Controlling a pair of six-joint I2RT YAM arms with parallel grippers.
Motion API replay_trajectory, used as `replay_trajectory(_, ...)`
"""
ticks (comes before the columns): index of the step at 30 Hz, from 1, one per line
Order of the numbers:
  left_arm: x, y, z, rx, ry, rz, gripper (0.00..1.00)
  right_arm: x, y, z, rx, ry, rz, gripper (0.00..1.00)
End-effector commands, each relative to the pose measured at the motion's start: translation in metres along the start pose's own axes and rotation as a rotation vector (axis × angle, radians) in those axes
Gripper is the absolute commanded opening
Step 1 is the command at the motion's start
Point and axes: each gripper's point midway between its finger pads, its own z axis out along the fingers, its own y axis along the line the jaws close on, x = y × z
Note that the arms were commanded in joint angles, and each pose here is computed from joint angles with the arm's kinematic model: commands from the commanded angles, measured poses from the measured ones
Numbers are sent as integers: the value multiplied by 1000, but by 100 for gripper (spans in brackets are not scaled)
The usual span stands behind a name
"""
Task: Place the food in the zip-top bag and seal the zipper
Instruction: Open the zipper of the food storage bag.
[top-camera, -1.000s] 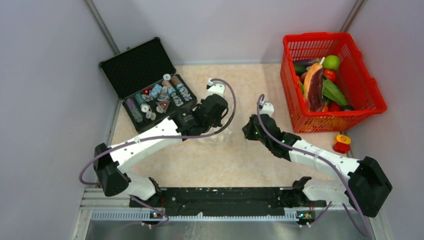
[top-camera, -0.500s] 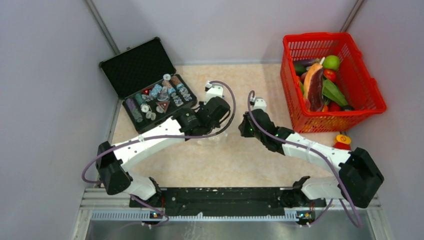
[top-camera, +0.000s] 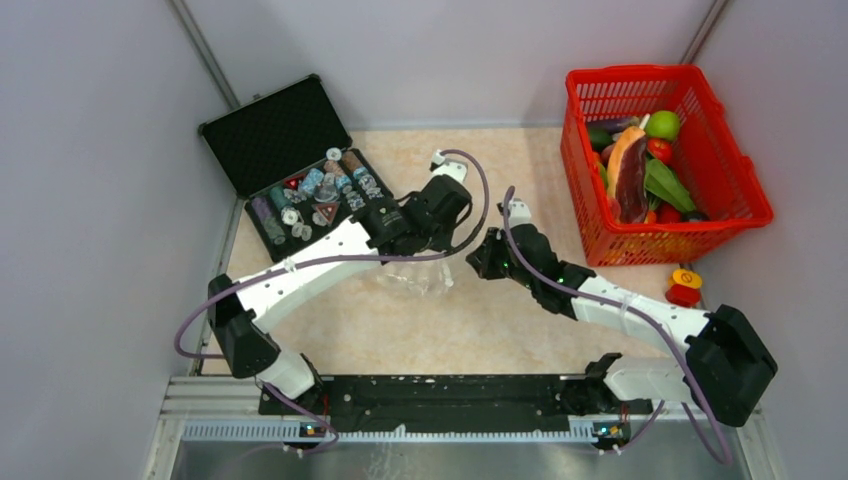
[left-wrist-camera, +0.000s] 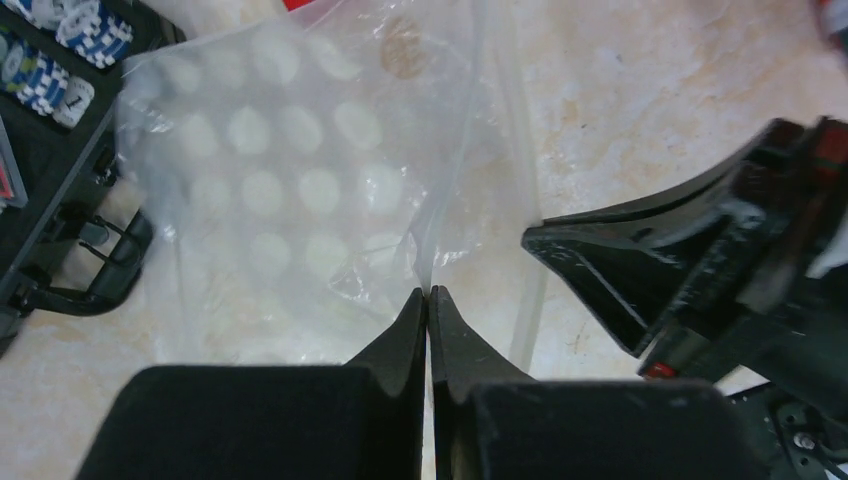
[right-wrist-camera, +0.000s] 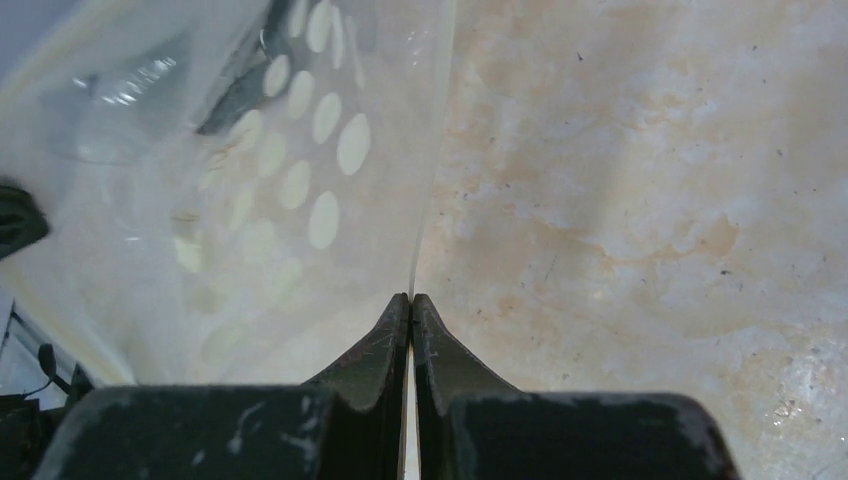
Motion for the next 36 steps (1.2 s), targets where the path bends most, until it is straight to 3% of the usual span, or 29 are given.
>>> replay_trajectory(1,-17,-3,-22,30,33,74,0,-13,12,-2,-51,-50,46,0)
replay_trajectory(6,-10,15,-15,-84,56,97,0,-13,0,0,20,-55,62,0)
replay_trajectory(12,10,-20,2,85,131,105,0,-28,36,-16,-201,-139,68,0)
replay_trajectory(17,11,-28,5,115,136,100,1,-22,19,-8,-80,-77,41,0)
replay_trajectory(18,10,-29,5,123,133,108,7,-22,21,-8,-91,-80,39,0)
replay_trajectory(19,9,-31,5,132,130,107,20,-22,23,-9,-105,-86,43,0)
replay_trajectory(22,8,-37,7,163,124,102,26,-24,30,-11,-146,-99,64,0)
replay_trajectory(29,11,-39,17,149,130,95,30,-27,34,-15,-167,-107,90,0)
replay_trajectory(36,11,-56,5,269,121,80,40,-30,36,-15,-168,-112,113,0)
